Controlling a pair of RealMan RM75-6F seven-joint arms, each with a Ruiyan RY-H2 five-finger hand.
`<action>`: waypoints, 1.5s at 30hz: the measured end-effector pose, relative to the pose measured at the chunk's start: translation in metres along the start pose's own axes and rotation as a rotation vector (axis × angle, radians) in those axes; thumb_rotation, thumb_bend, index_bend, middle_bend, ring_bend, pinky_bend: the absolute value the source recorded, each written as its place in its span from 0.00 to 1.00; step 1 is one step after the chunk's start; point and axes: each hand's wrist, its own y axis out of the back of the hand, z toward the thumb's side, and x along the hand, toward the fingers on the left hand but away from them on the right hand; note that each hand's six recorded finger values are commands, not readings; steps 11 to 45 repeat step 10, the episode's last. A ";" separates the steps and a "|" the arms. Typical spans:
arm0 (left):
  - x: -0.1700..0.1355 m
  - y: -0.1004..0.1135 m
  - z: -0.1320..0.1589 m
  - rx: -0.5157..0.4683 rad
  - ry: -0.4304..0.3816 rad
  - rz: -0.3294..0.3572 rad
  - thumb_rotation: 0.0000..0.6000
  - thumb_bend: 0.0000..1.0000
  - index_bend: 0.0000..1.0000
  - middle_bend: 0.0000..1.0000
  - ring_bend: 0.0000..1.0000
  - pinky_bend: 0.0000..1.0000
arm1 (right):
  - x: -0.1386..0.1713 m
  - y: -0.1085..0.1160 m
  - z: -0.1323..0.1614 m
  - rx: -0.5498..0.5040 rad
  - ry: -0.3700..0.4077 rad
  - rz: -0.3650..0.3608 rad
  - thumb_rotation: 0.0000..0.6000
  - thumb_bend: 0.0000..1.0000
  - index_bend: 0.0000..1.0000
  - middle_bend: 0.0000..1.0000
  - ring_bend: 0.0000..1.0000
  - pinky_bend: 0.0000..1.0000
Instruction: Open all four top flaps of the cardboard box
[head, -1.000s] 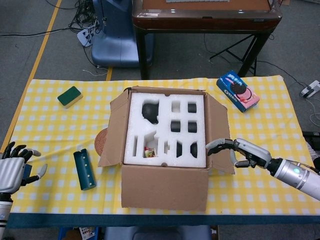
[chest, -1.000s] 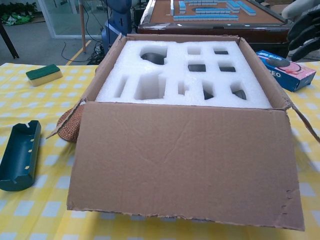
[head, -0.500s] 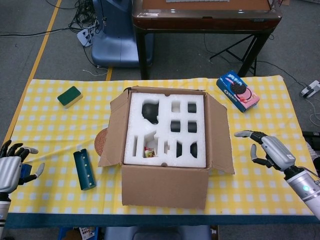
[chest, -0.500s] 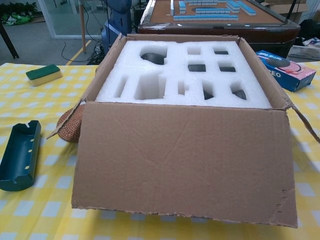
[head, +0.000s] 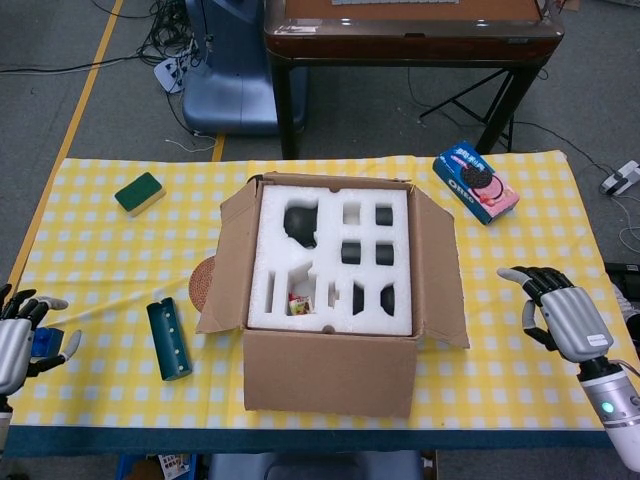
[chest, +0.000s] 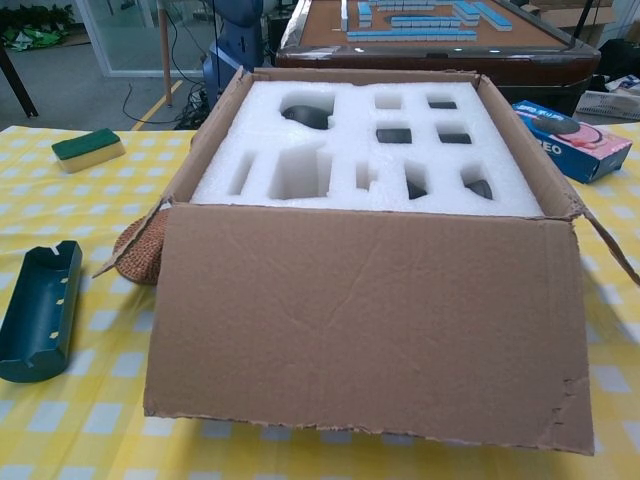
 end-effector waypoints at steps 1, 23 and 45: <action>-0.001 0.000 0.000 -0.001 0.000 0.000 0.57 0.35 0.40 0.32 0.16 0.00 | 0.004 -0.001 0.000 0.008 -0.002 -0.005 1.00 0.79 0.20 0.23 0.20 0.20; -0.009 -0.001 -0.002 -0.026 0.022 0.007 0.58 0.35 0.40 0.32 0.16 0.00 | 0.027 -0.005 -0.004 0.011 -0.047 -0.009 1.00 0.79 0.20 0.23 0.20 0.20; -0.009 -0.001 -0.002 -0.026 0.022 0.007 0.58 0.35 0.40 0.32 0.16 0.00 | 0.027 -0.005 -0.004 0.011 -0.047 -0.009 1.00 0.79 0.20 0.23 0.20 0.20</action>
